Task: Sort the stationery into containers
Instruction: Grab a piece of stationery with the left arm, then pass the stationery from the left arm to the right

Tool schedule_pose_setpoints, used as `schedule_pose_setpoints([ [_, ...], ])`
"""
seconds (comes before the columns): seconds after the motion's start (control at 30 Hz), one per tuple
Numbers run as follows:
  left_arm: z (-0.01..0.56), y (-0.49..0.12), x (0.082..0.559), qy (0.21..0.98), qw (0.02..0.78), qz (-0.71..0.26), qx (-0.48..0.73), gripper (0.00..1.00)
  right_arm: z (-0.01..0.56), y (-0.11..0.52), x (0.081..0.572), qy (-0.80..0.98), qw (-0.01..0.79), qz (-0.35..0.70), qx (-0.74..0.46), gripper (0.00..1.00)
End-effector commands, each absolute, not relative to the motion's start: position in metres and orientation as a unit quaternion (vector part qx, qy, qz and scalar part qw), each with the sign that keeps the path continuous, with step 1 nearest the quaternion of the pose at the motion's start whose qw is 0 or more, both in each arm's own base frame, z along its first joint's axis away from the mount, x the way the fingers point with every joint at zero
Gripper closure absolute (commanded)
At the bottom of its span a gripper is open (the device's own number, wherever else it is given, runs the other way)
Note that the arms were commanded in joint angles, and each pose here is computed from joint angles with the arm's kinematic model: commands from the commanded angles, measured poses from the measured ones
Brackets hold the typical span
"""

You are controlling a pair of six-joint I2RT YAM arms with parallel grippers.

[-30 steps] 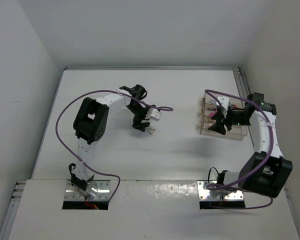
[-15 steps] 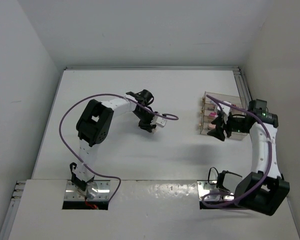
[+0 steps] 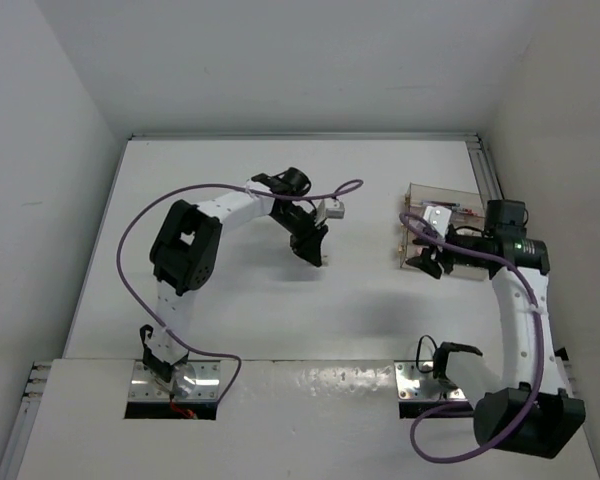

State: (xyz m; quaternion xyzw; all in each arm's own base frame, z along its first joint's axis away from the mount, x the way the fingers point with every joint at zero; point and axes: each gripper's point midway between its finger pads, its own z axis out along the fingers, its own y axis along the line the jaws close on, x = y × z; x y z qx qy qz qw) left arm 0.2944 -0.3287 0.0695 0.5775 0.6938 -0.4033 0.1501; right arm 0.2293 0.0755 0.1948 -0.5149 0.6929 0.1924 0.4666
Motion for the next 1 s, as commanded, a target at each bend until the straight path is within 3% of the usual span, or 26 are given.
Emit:
schedule_pose_setpoints([
  [0.0,0.151,-0.350,0.272,0.692,0.143,-0.511,0.490,1.00,0.210,0.094,0.239,0.663,0.479,0.181,-0.546,0.53],
  [0.2,0.171,-0.359,0.263,0.691,0.131,-0.551,0.450,1.00,0.204,0.152,0.244,0.633,0.431,0.169,-0.620,0.55],
  [0.33,0.171,-0.357,0.251,0.675,0.101,-0.589,0.433,1.00,0.189,0.189,0.244,0.581,0.423,0.142,-0.680,0.48],
  [0.97,0.203,-0.354,0.228,0.619,0.062,-0.667,0.410,1.00,0.169,0.239,0.244,0.514,0.396,0.171,-0.742,0.45],
])
